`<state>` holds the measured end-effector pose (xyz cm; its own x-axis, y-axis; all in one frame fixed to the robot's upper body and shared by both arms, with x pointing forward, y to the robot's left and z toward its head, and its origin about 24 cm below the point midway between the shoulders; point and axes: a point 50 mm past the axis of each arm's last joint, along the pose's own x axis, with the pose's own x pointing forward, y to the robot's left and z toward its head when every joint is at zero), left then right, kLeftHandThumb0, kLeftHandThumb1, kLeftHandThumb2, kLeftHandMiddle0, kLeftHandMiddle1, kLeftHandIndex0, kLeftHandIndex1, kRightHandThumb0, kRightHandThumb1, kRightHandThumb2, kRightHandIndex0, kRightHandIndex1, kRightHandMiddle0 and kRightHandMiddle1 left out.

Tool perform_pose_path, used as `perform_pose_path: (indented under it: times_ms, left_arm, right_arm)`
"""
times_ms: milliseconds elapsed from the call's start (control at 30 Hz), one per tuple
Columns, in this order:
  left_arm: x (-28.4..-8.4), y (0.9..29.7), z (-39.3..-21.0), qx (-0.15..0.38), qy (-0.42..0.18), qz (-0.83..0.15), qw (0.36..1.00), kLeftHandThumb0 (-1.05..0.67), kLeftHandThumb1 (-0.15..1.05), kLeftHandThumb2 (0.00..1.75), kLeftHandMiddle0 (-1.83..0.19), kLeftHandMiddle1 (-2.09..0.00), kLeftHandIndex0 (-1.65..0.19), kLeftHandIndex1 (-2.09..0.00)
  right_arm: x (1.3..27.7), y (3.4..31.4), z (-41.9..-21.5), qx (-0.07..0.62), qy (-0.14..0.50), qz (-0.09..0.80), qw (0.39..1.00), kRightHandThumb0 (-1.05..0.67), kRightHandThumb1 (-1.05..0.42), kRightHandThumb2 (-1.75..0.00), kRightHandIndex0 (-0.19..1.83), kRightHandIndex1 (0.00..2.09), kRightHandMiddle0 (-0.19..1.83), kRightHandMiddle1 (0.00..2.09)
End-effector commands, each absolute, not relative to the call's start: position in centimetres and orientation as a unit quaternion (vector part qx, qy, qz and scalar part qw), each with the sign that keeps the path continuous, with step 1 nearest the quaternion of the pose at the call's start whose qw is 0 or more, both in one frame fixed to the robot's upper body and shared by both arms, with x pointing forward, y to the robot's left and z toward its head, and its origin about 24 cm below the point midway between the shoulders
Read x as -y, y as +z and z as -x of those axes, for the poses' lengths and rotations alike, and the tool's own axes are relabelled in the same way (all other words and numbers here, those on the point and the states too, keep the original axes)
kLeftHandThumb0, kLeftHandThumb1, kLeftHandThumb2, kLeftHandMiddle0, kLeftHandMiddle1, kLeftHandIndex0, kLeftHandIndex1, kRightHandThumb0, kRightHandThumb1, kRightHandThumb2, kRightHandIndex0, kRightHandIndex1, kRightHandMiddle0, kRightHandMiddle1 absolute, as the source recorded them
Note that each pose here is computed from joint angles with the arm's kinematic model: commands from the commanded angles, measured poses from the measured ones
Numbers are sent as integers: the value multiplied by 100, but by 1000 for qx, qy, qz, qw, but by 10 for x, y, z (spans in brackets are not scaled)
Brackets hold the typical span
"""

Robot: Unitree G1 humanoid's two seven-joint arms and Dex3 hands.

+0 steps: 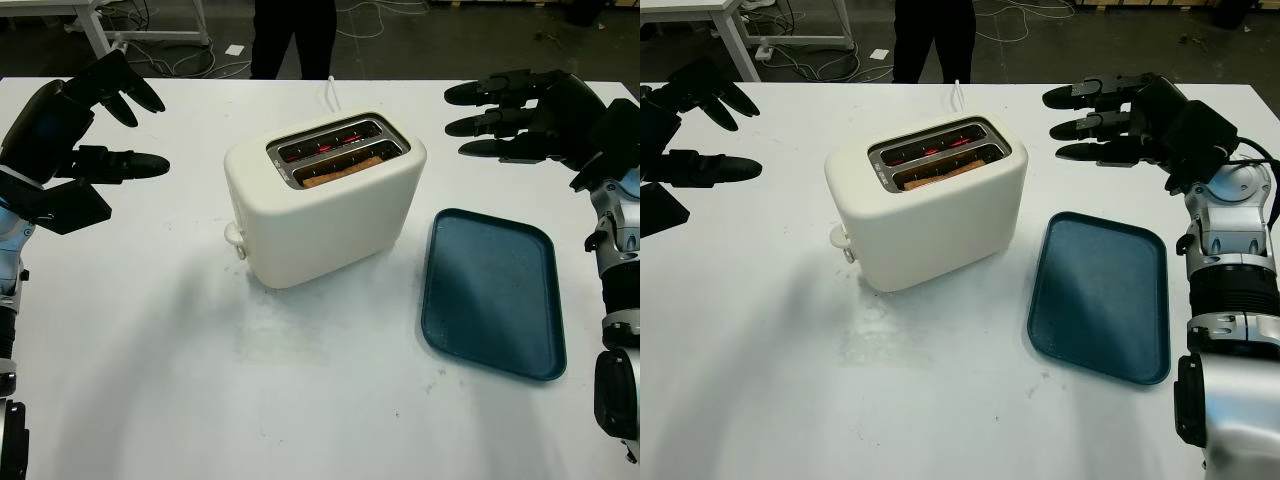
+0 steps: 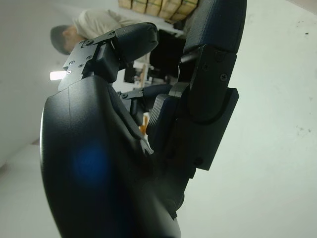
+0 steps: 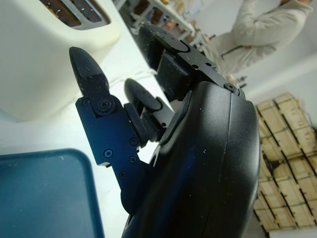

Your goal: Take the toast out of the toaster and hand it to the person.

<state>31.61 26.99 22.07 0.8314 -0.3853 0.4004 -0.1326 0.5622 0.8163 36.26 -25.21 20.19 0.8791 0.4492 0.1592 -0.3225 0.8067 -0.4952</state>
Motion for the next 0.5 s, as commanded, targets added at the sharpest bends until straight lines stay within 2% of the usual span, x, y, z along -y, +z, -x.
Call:
perform_pose_path:
  times_ms: [0, 467]
  left_arm:
    - [-270, 221, -316, 283, -71, -463, 837, -94, 92, 16, -27, -162, -16, -149]
    - [-270, 221, -316, 280, -73, -462, 838, -94, 92, 16, -27, -162, -15, -149]
  right_arm:
    - [249, 209, -364, 152, 207, 234, 938, -41, -70, 0, 89, 13, 85, 0]
    - [249, 210, -363, 153, 207, 238, 936, -40, -70, 0, 88, 13, 84, 0]
